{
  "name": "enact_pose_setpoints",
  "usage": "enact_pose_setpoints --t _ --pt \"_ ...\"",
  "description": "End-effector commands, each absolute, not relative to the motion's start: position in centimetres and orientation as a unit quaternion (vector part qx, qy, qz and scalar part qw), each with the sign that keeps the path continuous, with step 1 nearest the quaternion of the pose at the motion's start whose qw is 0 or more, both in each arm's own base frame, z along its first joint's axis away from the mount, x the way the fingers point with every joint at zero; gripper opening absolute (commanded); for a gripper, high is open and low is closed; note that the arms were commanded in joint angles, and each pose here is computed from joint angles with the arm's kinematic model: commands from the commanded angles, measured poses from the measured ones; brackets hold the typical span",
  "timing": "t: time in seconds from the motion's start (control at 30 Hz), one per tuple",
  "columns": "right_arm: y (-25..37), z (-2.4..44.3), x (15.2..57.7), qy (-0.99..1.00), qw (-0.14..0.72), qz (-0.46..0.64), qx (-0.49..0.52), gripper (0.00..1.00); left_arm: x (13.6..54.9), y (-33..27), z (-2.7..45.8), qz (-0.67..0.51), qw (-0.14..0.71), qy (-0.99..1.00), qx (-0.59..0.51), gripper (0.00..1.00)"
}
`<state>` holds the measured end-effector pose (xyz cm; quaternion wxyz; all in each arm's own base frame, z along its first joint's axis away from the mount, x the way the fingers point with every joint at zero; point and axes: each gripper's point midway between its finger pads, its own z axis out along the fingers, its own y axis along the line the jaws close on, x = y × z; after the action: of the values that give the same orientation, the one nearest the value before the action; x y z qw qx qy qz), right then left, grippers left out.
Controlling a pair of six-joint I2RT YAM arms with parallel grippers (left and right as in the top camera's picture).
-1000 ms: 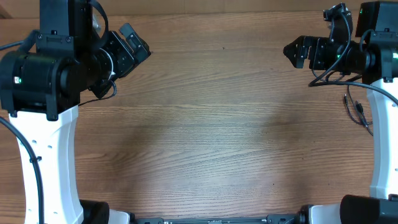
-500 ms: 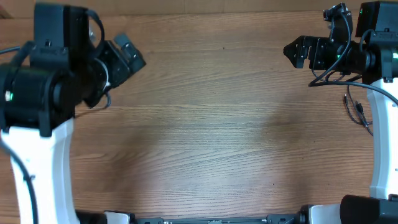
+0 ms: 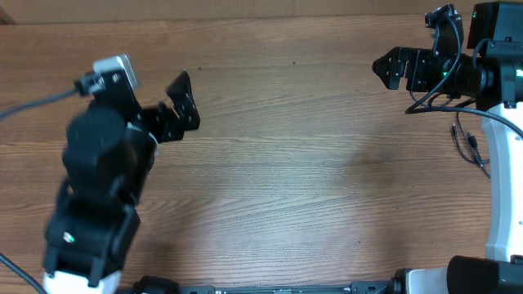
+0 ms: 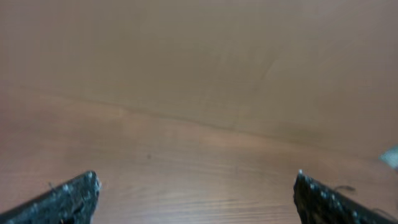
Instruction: Untangle cables
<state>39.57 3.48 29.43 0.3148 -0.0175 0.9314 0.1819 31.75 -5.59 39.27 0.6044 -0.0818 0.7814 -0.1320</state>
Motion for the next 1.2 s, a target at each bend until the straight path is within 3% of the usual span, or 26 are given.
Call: enact_pose_setpoints --t 0.0,0.47,0.77,1.17 --pt "3.6 30.0 39.5 0.929 0.321 0.184 -0.019 1.0 30.6 -5.1 37.4 -0.104 0.656 0.747 -0.025 0.99" --pt "3.6 30.0 39.5 0.929 0.321 0.184 -0.019 1.0 25.0 -2.7 29.4 -0.097 0.793 0.601 0.02 1.0" --pt "3.6 30.0 39.5 0.929 0.321 0.184 -0.019 1.0 24.9 -0.3 23.0 -0.06 0.779 0.624 -0.013 0.99" --pt "3.6 30.0 39.5 0.929 0.321 0.184 -0.019 1.0 24.6 1.7 15.5 0.003 0.679 0.733 -0.044 1.0"
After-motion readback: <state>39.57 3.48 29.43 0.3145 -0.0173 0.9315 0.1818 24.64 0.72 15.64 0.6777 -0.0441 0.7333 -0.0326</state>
